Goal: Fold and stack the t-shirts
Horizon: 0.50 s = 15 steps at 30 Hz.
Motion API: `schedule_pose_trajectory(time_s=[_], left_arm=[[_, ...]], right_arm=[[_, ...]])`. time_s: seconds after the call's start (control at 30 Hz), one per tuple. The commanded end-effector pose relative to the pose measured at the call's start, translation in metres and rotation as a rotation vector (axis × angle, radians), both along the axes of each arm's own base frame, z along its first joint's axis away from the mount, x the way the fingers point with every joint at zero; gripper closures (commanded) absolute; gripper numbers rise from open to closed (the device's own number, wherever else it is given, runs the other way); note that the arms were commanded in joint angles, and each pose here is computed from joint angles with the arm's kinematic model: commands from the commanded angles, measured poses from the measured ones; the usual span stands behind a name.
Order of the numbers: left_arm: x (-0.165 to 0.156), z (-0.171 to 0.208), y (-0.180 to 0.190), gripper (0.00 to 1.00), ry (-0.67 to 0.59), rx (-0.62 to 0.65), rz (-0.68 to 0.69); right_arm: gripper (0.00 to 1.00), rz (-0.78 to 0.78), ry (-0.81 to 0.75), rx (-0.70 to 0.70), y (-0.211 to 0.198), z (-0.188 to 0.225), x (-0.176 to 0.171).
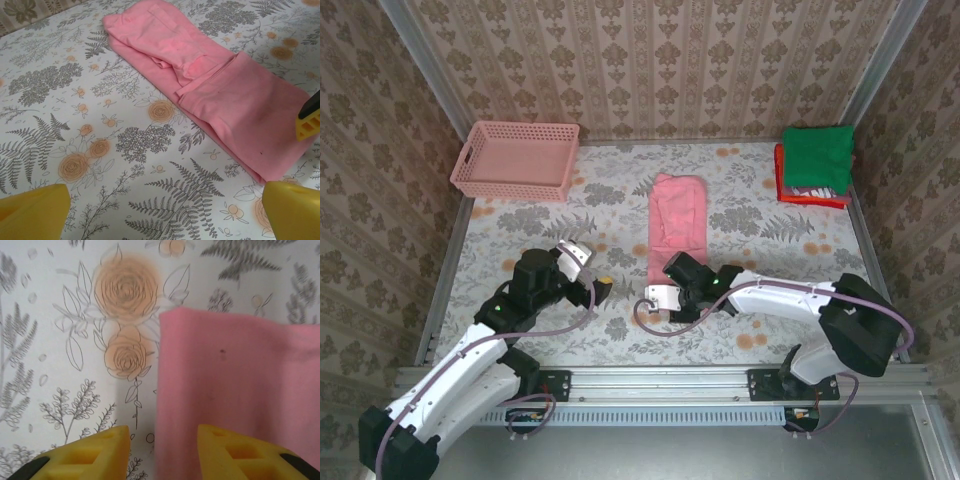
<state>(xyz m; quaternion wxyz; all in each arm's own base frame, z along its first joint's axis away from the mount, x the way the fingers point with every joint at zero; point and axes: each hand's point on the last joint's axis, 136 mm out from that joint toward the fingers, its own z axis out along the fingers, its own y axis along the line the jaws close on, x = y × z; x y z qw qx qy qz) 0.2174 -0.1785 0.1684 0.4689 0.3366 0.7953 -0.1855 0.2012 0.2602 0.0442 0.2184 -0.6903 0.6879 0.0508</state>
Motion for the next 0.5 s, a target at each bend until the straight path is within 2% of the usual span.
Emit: schedule_pose_trajectory(time_s=[0.0,0.13,0.27,0.3,0.4,0.47], left_arm=[[0.000,-0.003,0.004,0.00,-0.007,0.019,0.002],[-0.001,-0.004,0.004,0.00,-0.004,0.018,0.002],[-0.001,-0.005,0.005,0.00,-0.002,0.015,0.006],[0.000,-0.005,0.005,0.00,-0.003,0.014,0.007],[0.000,-0.004,0.004,0.00,-0.006,0.010,0.008],[0.000,-0.005,0.004,0.00,-0.003,0.010,0.008]], right_arm=[[0.59,0.024,-0.008,-0.074,-0.009,-0.015,0.000],[0.52,0.019,-0.023,-0.149,-0.018,-0.032,0.006],[0.55,0.012,-0.026,-0.193,-0.026,-0.043,0.006],[0.58,0.006,-0.034,-0.212,-0.028,-0.047,0.008],[0.85,-0.010,-0.059,-0.232,-0.031,-0.051,0.013],[0.94,-0.022,-0.072,-0.237,-0.032,-0.050,0.016]])
